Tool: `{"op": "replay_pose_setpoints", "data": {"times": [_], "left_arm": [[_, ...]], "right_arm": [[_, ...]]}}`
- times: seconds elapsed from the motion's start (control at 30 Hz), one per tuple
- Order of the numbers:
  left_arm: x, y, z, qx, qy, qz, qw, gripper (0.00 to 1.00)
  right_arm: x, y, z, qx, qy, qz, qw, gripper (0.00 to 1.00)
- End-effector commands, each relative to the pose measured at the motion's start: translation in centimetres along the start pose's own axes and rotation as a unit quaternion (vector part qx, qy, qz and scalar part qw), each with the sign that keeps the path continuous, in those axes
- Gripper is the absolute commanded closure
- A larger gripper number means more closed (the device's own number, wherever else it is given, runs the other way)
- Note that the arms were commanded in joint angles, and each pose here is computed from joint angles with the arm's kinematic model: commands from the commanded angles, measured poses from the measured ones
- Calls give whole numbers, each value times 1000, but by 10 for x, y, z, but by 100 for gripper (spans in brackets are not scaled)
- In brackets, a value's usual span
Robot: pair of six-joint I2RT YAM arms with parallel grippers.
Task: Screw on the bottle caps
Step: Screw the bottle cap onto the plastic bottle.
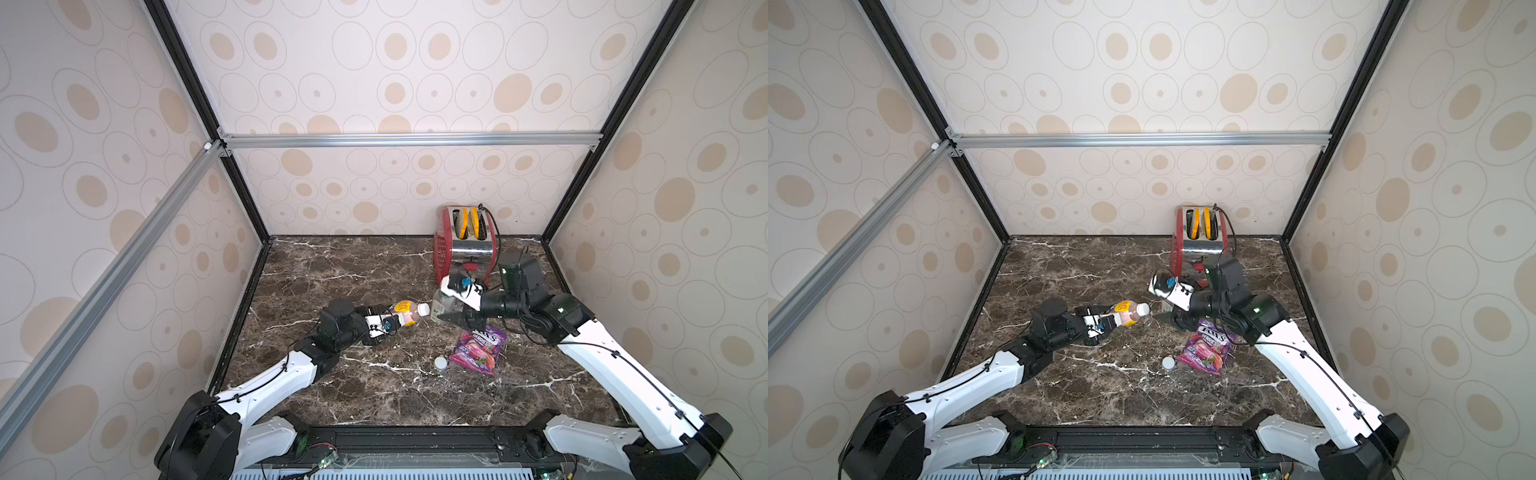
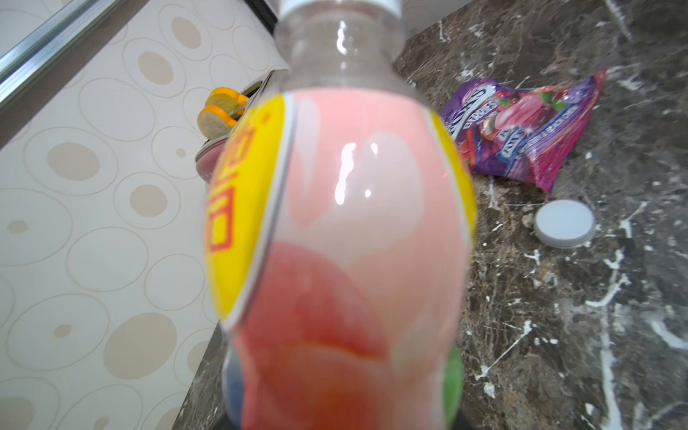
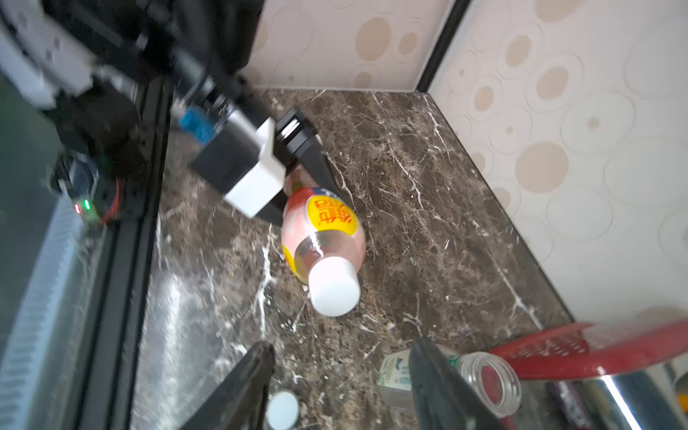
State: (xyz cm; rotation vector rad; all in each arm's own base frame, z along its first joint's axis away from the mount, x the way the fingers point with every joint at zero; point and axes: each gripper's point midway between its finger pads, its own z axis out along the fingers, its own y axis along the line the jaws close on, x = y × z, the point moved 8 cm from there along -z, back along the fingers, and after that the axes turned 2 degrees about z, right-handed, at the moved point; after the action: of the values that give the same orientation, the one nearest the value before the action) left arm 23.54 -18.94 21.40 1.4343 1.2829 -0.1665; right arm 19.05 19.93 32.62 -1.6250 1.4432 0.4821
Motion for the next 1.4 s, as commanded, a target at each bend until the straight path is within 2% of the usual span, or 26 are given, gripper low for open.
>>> {"op": "replay_pose_setpoints", "data": {"times": [0.0,0.07,0.17,0.33,0.47,0.7,0.8,0.87,0.93,0.97,1.07,1.13,1.17,1.2,1.23,1.27,1.3,1.33,1.37], "left_arm": [[-9,0,1,49,-23,-17,998,60],[-10,-1,2,59,-25,-19,998,60],[-10,-1,3,74,-21,-22,997,60],[-10,-4,5,90,-22,-26,995,60],[-11,-4,5,97,-26,-28,995,60],[-14,-5,4,107,-37,-27,993,60],[-15,-5,4,109,-40,-29,993,60],[-16,-4,4,107,-42,-28,993,60],[-15,-4,4,99,-42,-28,994,60],[-15,-1,3,86,-41,-27,995,61],[-13,1,1,35,-34,-10,999,61],[-12,1,-1,-3,-18,13,1000,61],[-13,-2,-1,-20,-6,34,999,62],[-14,-5,-1,-31,5,53,998,62],[-14,-6,-1,-52,14,68,996,62],[-14,-8,-2,-66,17,81,994,62],[-14,-8,-3,-77,16,88,993,63],[-15,-9,-3,-91,15,95,991,63],[-14,-10,-3,-99,20,105,989,63]], "right_arm": [[18,10,9,-22,45,-253,966,44],[15,11,13,-8,50,-311,949,44],[11,16,18,-9,46,-365,930,44],[8,24,29,-12,45,-417,908,44],[10,26,33,-24,52,-424,904,47],[12,29,39,-46,58,-427,901,57],[11,30,41,-53,54,-416,906,66],[11,30,42,-57,55,-399,914,75],[9,29,42,-64,60,-338,937,87],[6,27,42,-66,61,-290,953,90],[1,21,46,-75,87,-89,989,94],[0,14,48,-69,105,70,990,100],[-1,7,47,-57,104,161,980,100],[0,3,46,-64,95,248,962,100],[2,-2,46,-87,73,345,932,100],[5,-9,46,-101,56,436,893,100],[8,-15,47,-110,45,499,858,100],[13,-20,51,-118,37,567,815,100],[21,-23,55,-125,37,634,762,100]]}}
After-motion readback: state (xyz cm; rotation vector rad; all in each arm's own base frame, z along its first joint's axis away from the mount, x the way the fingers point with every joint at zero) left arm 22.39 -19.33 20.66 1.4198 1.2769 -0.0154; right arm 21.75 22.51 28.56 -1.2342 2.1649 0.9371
